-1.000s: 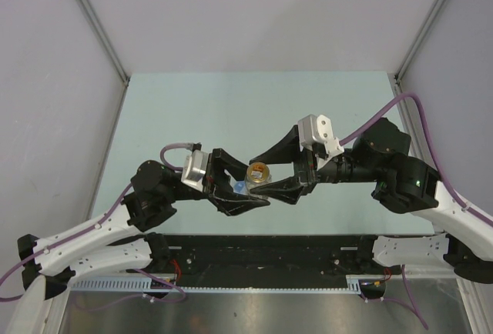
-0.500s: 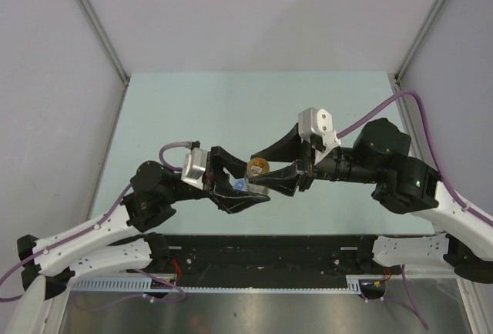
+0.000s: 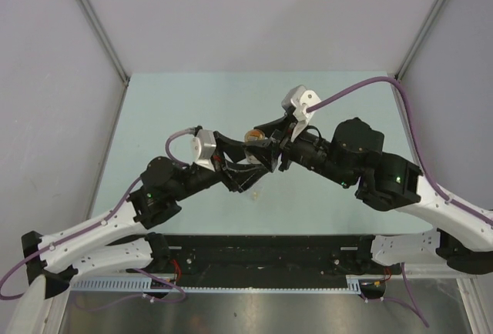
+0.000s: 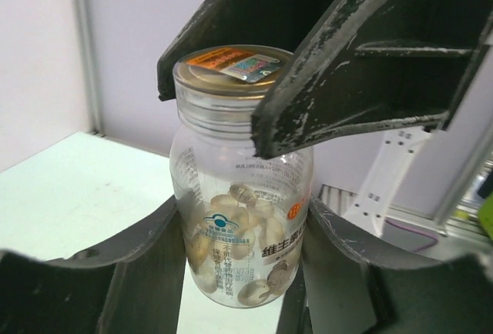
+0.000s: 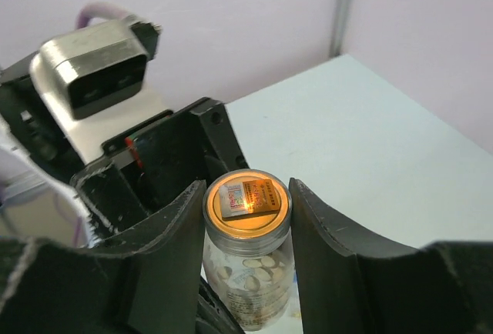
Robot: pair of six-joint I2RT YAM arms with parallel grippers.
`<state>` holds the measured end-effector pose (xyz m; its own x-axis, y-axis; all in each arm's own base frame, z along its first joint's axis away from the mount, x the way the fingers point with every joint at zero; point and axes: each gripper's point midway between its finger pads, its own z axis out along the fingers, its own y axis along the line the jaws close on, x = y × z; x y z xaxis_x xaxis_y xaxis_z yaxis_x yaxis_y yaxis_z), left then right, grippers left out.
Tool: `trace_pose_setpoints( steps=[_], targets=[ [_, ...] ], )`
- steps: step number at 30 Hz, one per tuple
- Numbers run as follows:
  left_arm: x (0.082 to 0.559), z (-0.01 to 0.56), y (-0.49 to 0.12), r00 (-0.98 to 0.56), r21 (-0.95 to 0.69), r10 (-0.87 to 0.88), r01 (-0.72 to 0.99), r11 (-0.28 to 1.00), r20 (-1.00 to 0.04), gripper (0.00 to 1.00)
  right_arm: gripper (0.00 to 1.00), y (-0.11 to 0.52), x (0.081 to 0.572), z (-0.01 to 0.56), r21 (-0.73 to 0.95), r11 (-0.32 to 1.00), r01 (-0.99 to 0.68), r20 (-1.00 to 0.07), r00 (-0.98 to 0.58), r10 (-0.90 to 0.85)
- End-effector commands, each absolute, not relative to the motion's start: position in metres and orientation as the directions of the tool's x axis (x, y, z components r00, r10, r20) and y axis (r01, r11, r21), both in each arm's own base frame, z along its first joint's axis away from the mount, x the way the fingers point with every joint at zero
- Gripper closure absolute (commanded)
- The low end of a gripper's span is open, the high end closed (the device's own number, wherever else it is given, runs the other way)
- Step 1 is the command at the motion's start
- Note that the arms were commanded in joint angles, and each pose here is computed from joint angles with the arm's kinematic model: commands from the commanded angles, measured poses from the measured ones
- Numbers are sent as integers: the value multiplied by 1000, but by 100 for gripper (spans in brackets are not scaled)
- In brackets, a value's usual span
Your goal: Sort the pills into containers
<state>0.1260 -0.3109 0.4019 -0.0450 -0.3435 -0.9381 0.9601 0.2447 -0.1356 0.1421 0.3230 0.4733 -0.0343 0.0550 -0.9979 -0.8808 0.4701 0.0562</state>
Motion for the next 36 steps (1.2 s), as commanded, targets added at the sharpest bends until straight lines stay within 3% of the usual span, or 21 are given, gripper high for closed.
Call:
trace_pose_setpoints(
  steps=[1,5,8,9,10,11,12,21,29,36],
  targets=[
    [150,439,-299,82,-87,-404,919,384,-911,100,95,301,188,473,105,725,-681,-994,-58,90],
    [154,442,-301,88,-84,-397,914,397,-914,100,90,297,191,474,112,765,-635,-993,-53,101],
    [153,441,-301,88,-83,-395,914,397,-915,100,62,299,182,478,96,747,-658,-995,-36,96],
    [154,441,-300,89,-83,-395,913,399,-915,99,45,301,178,480,89,728,-680,-995,-30,93],
    [153,440,-300,87,-84,-392,913,399,-916,100,40,302,175,482,86,716,-693,-995,-24,96],
    [153,440,-299,85,-87,-393,913,399,-915,99,26,303,168,486,85,685,-723,-994,-18,104],
    [152,440,-299,83,-88,-394,913,397,-915,100,22,304,164,486,85,670,-737,-994,-18,107],
    [133,437,-289,45,-99,-399,938,332,-916,100,13,271,135,518,85,566,-820,-982,27,186],
    [77,433,-301,-28,-42,-355,999,32,-934,99,12,267,64,531,-47,202,-978,-978,86,188],
    [49,432,-311,-21,18,-321,993,-119,-947,100,12,276,56,514,-100,129,-987,-986,116,122]
  ],
)
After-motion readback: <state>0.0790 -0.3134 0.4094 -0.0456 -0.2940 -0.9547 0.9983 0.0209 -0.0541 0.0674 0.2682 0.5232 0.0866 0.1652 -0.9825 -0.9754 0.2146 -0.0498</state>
